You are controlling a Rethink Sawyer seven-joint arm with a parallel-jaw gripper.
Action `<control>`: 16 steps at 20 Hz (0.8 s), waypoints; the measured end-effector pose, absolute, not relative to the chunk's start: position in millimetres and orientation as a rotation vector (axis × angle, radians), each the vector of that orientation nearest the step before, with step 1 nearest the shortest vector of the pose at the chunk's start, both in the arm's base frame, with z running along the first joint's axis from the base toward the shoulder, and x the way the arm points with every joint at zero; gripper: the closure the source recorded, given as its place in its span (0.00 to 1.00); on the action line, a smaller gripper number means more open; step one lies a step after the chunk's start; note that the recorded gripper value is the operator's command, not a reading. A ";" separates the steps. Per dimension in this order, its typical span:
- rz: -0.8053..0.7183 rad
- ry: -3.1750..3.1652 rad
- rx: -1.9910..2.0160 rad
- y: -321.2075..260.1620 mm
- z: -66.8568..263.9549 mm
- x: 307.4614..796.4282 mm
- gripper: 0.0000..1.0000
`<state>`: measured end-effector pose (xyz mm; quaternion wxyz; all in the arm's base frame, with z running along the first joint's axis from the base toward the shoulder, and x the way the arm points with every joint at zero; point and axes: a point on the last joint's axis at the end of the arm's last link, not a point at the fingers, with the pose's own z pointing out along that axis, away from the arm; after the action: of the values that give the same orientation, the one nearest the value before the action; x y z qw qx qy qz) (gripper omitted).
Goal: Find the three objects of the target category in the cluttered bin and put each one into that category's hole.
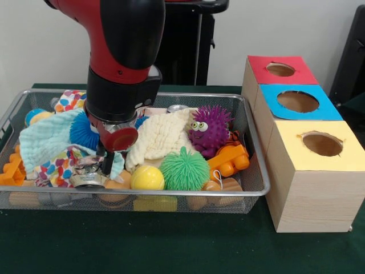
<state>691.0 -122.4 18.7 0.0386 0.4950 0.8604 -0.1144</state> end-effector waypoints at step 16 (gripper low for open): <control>-0.364 2.641 1.430 -97.6 49.0 698.2 1.00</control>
<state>698.2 -97.6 49.0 0.0583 0.4720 0.8714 -0.1202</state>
